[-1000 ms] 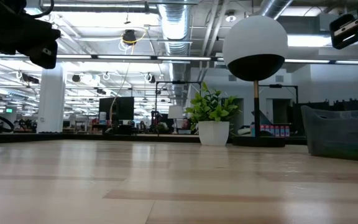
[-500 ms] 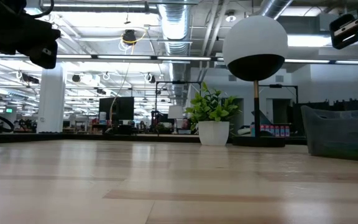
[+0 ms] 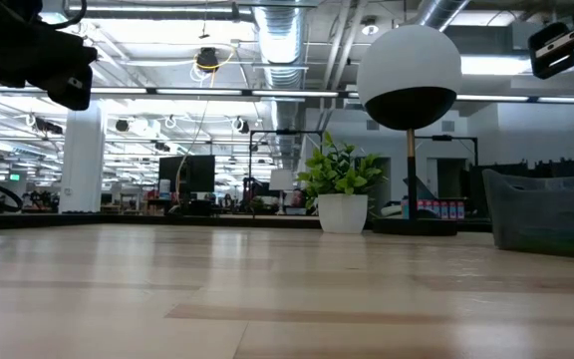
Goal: Pick and place items into bin
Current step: Return to Home Position
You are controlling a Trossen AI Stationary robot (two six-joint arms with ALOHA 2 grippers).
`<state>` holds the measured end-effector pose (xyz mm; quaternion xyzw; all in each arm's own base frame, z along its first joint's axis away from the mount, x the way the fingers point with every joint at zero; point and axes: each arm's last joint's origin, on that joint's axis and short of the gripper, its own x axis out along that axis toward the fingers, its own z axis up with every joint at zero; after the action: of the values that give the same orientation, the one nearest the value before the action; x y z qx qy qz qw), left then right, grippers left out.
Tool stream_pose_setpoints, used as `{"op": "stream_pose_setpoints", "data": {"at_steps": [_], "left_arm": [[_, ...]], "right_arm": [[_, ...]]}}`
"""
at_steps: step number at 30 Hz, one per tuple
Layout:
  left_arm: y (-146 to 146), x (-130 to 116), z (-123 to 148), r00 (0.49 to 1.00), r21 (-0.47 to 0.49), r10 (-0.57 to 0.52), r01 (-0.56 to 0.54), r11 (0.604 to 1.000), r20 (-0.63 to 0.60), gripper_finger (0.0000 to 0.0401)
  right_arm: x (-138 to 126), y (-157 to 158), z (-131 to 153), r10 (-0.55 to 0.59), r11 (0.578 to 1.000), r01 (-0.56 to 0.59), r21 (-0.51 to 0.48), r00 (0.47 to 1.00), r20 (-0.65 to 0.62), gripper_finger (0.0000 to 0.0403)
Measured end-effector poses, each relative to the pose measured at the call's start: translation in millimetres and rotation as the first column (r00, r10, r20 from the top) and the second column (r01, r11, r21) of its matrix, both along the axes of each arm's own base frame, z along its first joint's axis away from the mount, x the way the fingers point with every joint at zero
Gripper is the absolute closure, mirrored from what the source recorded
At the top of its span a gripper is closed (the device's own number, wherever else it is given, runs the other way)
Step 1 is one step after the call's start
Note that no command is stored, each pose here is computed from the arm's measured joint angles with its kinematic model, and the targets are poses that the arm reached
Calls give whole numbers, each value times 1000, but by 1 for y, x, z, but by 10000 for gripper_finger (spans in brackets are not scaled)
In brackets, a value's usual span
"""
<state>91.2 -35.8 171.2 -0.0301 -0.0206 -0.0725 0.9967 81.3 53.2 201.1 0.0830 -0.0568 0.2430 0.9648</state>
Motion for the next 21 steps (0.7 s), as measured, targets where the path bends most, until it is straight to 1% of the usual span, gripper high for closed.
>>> {"op": "stream_pose_setpoints", "data": {"at_steps": [14, 21], "left_arm": [[0, 0, 0, 1000, 0, 0, 0, 1000, 0, 331], [0, 0, 0, 1000, -17, -1, 1, 1000, -3, 331]], "right_arm": [[0, 0, 0, 0, 1000, 0, 0, 1000, 0, 332], [0, 0, 0, 0, 1000, 0, 0, 1000, 0, 332]]}}
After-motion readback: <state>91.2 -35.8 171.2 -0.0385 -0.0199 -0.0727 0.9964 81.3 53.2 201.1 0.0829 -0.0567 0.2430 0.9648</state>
